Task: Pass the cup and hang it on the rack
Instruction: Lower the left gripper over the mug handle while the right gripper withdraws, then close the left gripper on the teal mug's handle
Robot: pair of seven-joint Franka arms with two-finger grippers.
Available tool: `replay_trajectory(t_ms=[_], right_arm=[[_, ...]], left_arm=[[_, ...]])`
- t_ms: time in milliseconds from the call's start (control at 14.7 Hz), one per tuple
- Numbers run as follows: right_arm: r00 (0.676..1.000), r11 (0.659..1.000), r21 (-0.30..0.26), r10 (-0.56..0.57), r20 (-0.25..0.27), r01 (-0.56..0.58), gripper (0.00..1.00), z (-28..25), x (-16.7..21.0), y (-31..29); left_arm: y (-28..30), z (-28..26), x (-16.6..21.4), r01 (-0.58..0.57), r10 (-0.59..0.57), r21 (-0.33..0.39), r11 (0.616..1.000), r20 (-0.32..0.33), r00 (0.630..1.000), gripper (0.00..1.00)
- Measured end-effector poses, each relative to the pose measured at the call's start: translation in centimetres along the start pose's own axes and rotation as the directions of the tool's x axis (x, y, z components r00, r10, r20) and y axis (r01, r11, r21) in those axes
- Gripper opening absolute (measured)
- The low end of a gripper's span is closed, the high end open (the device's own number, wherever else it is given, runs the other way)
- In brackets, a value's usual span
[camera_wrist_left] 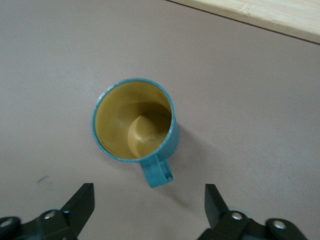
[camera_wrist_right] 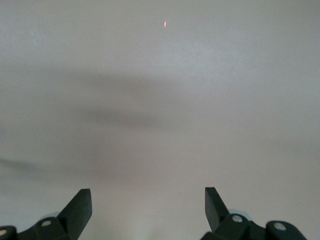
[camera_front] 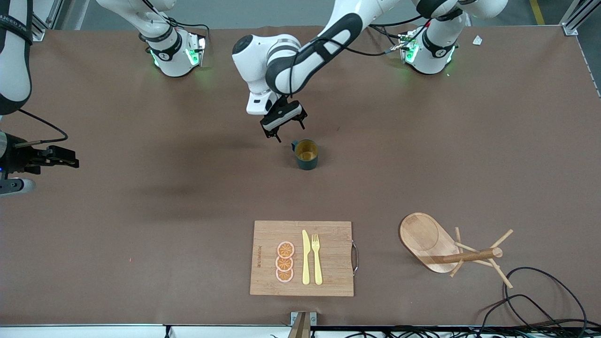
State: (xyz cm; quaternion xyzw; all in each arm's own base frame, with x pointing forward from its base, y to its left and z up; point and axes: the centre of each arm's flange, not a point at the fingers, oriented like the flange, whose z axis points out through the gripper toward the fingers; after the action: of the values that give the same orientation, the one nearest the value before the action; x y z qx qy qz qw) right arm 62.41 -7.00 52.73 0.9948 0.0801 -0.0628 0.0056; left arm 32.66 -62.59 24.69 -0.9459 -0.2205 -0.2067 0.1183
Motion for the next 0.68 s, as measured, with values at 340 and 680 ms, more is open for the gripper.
replay_trajectory(t_ms=[340, 680], right_arm=[[1.000, 1.000, -0.003, -0.013, -0.015, 0.013, 1.00, -0.7, 0.2, -0.6], [1.000, 1.000, -0.006, -0.015, -0.027, 0.015, 1.00, -1.3, 0.3, -0.7]], left_arm=[[0.5, 3.3, -3.4, 0.152, -0.161, -0.065, 0.986, -0.151, 0.975, 0.92], [0.6, 6.3, -3.9, 0.211, -0.227, -0.093, 0.973, -0.246, 0.942, 0.85]])
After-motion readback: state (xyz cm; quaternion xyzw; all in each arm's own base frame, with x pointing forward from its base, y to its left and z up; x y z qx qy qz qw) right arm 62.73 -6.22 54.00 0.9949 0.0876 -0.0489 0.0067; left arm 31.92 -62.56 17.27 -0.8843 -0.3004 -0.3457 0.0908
